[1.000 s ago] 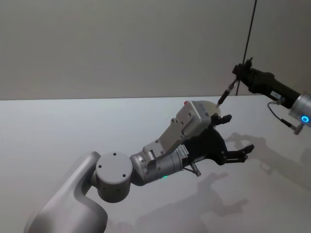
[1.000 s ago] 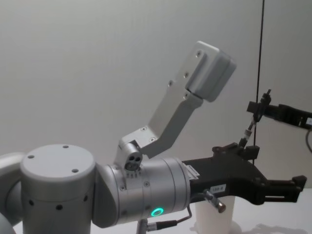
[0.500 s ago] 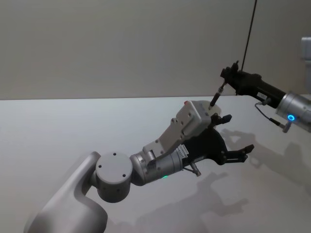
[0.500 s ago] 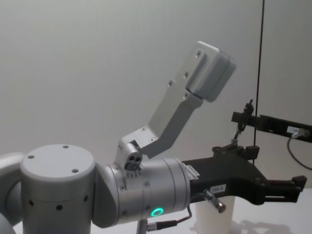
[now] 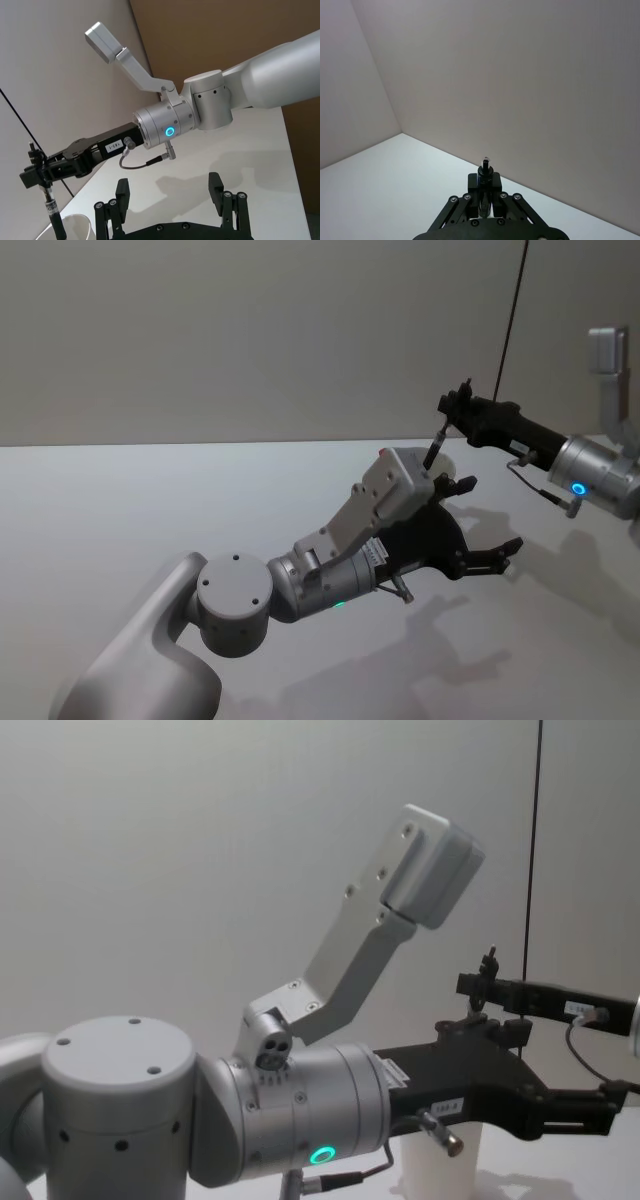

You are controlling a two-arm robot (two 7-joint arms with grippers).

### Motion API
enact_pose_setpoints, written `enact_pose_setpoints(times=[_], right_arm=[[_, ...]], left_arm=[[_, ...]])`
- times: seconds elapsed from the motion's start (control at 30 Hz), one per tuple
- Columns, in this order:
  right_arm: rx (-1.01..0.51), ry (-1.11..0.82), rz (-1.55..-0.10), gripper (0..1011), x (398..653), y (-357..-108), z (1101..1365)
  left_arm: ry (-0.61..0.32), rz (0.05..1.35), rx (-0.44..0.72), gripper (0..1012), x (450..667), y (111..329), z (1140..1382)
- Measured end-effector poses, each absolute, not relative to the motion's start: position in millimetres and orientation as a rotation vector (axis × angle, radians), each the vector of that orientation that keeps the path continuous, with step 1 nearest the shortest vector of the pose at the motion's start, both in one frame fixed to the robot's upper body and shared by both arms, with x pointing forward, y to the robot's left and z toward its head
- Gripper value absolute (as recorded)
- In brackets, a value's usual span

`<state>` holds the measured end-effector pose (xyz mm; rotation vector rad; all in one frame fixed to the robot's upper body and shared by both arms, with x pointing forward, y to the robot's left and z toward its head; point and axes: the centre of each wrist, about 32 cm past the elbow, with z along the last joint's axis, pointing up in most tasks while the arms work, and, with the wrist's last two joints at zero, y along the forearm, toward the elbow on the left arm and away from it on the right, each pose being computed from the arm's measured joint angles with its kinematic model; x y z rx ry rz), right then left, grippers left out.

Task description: Place the pen into the pen holder.

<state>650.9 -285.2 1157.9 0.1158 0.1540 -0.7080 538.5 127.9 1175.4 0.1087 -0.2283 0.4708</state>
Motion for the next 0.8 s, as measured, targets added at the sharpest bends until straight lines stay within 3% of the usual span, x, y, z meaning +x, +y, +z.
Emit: enact_pose_setpoints(times=[0.13, 0.8], right_arm=[[0.107, 0.15, -0.713, 172, 651.8, -283.0, 1155.9], [0.092, 0.154, -0.731, 826, 653.9, -278.4, 1150.8]], left_arm=[[-0.228, 0.471, 0.109, 1004, 538.5, 127.9, 1175.4], [-0.228, 0.471, 0.109, 1004, 538.5, 127.9, 1175.4]])
